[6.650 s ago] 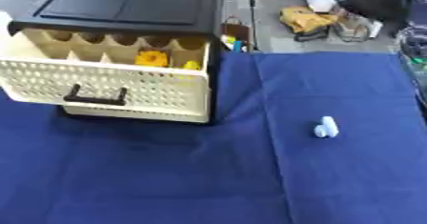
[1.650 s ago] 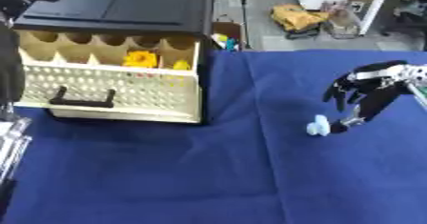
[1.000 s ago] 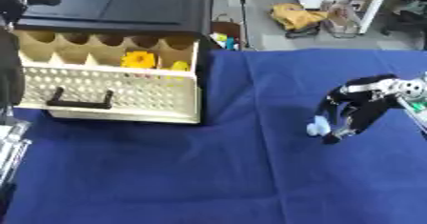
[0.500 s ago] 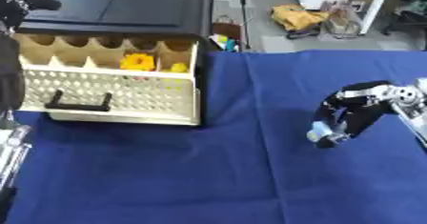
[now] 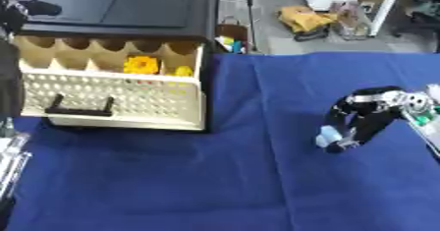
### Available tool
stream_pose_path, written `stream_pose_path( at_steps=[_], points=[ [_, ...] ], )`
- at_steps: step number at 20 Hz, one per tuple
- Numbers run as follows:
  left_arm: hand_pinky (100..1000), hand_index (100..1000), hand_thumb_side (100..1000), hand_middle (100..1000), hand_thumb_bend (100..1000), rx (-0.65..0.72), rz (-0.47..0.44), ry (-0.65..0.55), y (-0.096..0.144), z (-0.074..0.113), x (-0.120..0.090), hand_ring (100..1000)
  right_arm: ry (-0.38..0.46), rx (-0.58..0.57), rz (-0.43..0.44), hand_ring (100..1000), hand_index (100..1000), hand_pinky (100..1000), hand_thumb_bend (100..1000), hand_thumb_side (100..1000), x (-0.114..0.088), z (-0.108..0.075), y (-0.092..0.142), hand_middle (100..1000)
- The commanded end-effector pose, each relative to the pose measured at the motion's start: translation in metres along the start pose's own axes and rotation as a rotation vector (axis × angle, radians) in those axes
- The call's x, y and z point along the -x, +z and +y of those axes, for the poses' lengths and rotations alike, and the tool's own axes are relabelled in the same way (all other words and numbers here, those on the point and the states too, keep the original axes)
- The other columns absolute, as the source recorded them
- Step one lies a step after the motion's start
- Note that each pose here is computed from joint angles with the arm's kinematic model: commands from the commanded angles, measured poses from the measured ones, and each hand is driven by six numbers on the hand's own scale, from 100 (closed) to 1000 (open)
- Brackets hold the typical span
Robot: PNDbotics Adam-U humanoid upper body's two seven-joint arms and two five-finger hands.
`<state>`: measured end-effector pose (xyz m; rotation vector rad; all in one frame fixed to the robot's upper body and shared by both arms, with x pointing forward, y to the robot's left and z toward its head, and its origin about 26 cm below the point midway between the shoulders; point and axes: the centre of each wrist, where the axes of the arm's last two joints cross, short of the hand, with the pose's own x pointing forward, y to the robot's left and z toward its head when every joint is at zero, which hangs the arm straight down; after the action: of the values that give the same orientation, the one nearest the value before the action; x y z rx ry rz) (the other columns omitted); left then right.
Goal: Pick up objects from table and place into drawer.
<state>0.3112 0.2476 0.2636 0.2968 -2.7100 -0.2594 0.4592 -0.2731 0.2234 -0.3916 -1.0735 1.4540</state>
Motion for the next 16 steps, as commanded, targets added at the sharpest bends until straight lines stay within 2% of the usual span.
stream_pose_path(
  at_steps=[1, 16],
  points=[
    [633, 903, 1000, 765, 217, 0.005, -0.022, -0.004, -0.0039, 0.0009, -0.0044, 758, 0.001, 0.026, 0.030, 902, 759, 812, 556, 225, 0.0072, -0.0070, 0.0064, 485],
    [632, 902, 1000, 766, 210, 0.007, -0.018, 0.002, -0.0025, 0.0000, -0.0039, 757, -0.019, 0.083, 0.020, 855, 697, 767, 559, 198, 0.0043, -0.0043, 0.0042, 415]
  ],
)
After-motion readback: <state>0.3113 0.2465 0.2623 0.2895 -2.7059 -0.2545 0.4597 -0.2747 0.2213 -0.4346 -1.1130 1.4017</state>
